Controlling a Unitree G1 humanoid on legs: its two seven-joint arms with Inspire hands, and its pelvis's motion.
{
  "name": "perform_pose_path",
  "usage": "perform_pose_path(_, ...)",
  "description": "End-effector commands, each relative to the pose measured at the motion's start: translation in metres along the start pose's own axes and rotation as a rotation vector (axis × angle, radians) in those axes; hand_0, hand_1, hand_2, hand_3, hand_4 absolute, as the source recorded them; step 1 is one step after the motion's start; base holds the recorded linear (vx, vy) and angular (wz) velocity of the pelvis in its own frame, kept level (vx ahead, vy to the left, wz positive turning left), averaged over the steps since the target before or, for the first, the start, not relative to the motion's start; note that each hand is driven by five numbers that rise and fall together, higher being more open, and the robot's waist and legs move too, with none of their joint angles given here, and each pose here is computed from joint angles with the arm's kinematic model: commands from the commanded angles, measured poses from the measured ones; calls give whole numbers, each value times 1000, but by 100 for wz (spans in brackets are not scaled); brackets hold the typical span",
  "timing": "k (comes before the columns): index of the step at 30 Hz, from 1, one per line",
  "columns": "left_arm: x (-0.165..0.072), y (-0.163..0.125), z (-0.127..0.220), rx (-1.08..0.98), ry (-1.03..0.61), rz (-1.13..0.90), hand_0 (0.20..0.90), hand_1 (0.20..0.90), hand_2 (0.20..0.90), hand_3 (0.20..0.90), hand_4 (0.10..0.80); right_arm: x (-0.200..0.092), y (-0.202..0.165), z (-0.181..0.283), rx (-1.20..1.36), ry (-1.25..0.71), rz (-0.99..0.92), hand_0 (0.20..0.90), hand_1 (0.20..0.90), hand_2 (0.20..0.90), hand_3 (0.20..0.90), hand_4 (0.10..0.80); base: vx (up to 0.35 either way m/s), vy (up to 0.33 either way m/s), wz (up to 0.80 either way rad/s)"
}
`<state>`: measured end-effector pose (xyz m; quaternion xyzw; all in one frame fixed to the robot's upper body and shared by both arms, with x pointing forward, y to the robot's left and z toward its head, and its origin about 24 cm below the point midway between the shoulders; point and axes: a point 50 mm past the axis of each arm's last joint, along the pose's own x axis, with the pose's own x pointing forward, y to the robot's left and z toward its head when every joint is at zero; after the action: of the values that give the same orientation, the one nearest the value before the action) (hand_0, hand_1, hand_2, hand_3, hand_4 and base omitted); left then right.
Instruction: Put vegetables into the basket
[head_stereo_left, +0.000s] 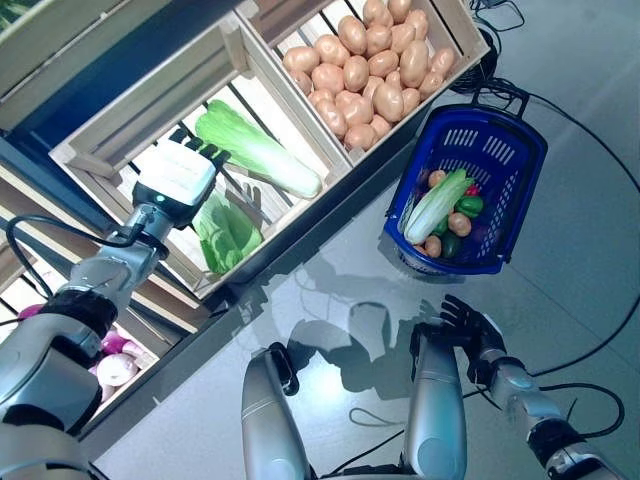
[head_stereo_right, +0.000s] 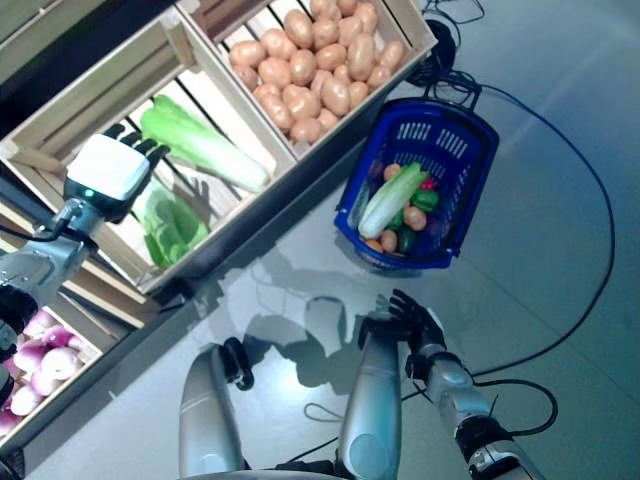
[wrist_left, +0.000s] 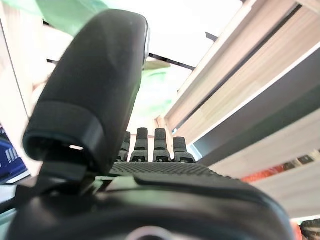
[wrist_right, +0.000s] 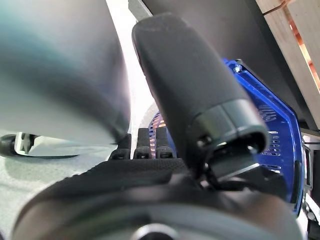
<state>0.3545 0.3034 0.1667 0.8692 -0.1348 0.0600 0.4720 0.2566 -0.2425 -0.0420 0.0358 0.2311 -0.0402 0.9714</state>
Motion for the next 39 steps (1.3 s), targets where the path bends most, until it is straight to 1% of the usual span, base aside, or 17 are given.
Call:
perform_pose_path(1,0,39,-66,165,198,124,900,900,900,900,800,-5,4,5,75,-50,37,900,900,900,900,800,9,19,-4)
perform_pose_path(11,0,49,-80,258,209,61,900,900,900,900,800,-5,-1,17,105,-46,20,900,900,900,900,800,8,30,1)
perform_pose_path(16,-2,48,-83,270,220,8,900,900,900,900,800,-6,-4,21,106,-60,17,900,900,900,900,800,-2,8,0)
perform_pose_path(20,-4,45,-83,290,214,-45,900,900,900,900,800,-6,-7,34,108,-93,21,900,900,900,900,800,0,0,0)
perform_pose_path(24,-2,50,-81,315,171,-15,900,900,900,900,800,-6,-10,45,113,-123,18,900,900,900,900,800,-8,4,2)
perform_pose_path(31,9,69,-74,374,68,104,900,900,900,900,800,-7,-19,64,178,-183,-11,900,900,900,900,800,-7,0,1)
perform_pose_path(36,11,67,-72,424,26,25,900,900,900,900,800,-12,-20,81,222,-255,19,900,900,900,900,800,-2,0,1)
perform_pose_path(39,12,59,-69,413,11,-90,900,900,900,900,800,-14,-16,90,234,-285,46,900,900,900,900,800,-2,-4,-1)
